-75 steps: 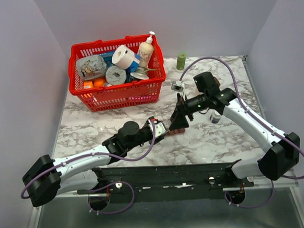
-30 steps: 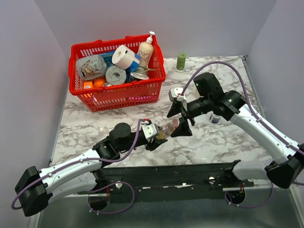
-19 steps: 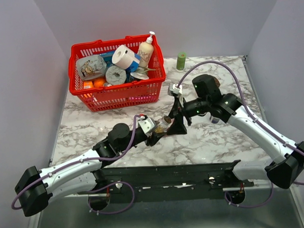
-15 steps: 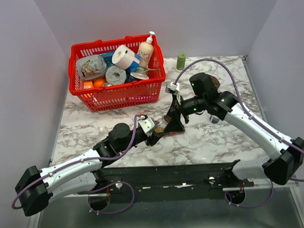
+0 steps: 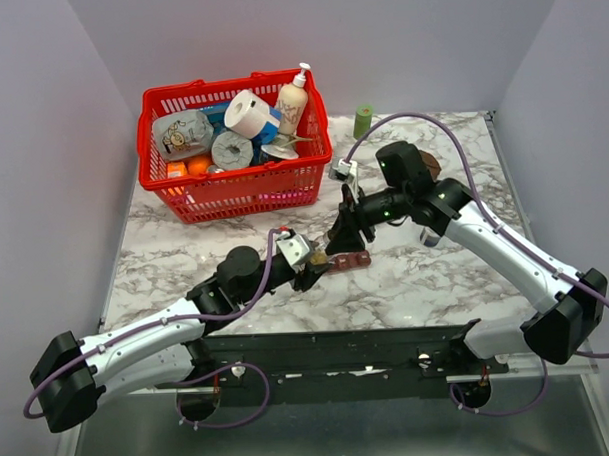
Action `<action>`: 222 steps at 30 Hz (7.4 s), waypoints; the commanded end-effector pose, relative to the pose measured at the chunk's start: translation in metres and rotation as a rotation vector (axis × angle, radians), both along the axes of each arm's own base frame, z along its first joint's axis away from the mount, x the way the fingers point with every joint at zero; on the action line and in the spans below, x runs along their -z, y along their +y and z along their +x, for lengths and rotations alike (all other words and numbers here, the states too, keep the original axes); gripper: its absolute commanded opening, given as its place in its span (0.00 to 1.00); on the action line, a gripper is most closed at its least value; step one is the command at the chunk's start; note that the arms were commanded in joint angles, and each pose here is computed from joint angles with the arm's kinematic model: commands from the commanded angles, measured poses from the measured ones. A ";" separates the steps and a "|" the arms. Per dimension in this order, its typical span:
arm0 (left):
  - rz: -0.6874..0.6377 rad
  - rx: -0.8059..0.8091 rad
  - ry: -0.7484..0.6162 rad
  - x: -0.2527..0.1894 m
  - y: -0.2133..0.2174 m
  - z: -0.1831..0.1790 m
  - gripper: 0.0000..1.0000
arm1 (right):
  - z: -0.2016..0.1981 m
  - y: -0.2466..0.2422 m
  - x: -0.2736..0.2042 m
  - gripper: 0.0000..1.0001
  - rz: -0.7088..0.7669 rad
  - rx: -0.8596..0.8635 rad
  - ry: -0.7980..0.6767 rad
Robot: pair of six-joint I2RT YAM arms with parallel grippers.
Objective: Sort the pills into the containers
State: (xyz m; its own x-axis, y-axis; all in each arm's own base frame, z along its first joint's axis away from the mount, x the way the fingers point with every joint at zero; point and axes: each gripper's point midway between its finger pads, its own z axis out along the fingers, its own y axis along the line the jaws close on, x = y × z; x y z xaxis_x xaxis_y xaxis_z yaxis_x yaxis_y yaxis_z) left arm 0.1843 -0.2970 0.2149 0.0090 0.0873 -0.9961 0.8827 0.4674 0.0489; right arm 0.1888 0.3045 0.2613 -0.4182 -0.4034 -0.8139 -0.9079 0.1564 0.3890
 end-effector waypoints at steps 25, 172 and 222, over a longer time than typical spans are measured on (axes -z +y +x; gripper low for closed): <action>0.019 0.312 -0.053 -0.020 -0.008 -0.042 0.00 | -0.042 0.012 -0.043 0.73 0.134 -0.478 -0.478; -0.278 0.560 0.117 -0.106 0.014 -0.078 0.00 | -0.070 0.053 -0.128 0.18 0.455 -0.556 -0.230; -0.067 -0.068 0.183 -0.075 0.020 0.047 0.00 | 0.058 0.039 -0.081 0.87 0.039 0.308 -0.293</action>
